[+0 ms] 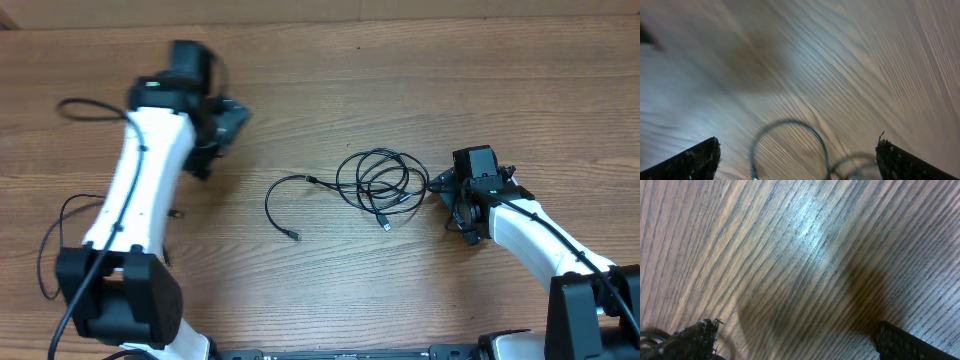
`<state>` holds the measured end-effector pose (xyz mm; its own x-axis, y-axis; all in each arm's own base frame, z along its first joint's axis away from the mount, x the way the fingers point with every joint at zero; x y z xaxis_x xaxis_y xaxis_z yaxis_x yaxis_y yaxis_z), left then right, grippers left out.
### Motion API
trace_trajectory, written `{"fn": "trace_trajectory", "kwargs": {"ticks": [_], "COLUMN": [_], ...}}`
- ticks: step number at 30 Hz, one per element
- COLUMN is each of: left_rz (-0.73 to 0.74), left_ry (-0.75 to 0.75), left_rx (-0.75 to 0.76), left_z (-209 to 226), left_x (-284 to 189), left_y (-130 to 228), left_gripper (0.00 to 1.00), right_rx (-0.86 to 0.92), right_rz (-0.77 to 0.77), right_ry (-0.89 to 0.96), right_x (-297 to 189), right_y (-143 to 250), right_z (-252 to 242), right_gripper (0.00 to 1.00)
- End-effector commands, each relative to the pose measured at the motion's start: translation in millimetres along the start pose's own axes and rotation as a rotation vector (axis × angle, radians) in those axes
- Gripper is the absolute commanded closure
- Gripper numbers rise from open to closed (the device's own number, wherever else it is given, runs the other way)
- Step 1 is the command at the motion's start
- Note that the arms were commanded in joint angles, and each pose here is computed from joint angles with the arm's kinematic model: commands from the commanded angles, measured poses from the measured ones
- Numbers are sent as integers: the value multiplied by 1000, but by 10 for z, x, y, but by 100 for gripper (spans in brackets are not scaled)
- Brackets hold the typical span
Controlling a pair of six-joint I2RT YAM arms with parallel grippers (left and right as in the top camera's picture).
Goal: Untangle cables
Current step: 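Move the open left gripper rightward toward the remaining cable pile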
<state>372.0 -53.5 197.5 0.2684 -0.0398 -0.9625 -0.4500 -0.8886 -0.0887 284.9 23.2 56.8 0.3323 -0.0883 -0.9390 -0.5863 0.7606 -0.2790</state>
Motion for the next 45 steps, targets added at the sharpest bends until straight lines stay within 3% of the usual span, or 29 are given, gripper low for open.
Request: {"fn": "trace_trajectory", "kwargs": {"ticks": [1,9,14,18,25,28,32,34,40,41,43,45], "left_rz": [16,80,212,232,211,173,171,172,53,-9,-62,-115], "left_ry": [17,22,-11,-30,-33,-41,3,37,170,221,238,222], "left_rx": [123,289,327,351,351,378,589,661,644,613,591,577], "left_z": [-167,-415,-391,-365,-366,-359,-413,-459,-547,-510,-424,-291], "left_x": [94,468,666,732,737,746,688,553,-133,-434,-661,-842], "left_y": [361,1107,1538,1663,1631,1584,1527,1450,1059,900,782,692], "left_gripper": [0,0,0,5,25,27,15,1,1,0,0,0], "right_rx": [1,1,0,-3,-1,-1,4,4,-4,-29,-169,-439], "right_rz": [46,46,36,-47,-51,-51,6,73,135,140,127,122], "right_ry": [24,24,30,87,80,80,18,-22,49,54,18,-84], "right_x": [59,59,59,54,55,55,60,57,44,41,43,13], "right_y": [91,91,80,-20,-28,-28,31,115,226,235,203,170], "right_z": [-81,-81,-89,-160,-147,-146,-57,-11,-155,-168,-113,54], "right_gripper": [0,0,0,0,0,0,0,0,0,0,0,0]}}
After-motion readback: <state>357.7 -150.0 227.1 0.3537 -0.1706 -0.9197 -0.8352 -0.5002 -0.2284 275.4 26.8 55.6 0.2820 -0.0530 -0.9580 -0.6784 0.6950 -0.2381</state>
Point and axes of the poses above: each gripper's point midway between its finger pads, its own x axis out along the fingers, its own z axis along the line the jaws close on, y = z × x, the point moved 5 cm from there along -x, back along the fingers, and after that the axes turned 9 degrees about -x, right-handed, at the moved point
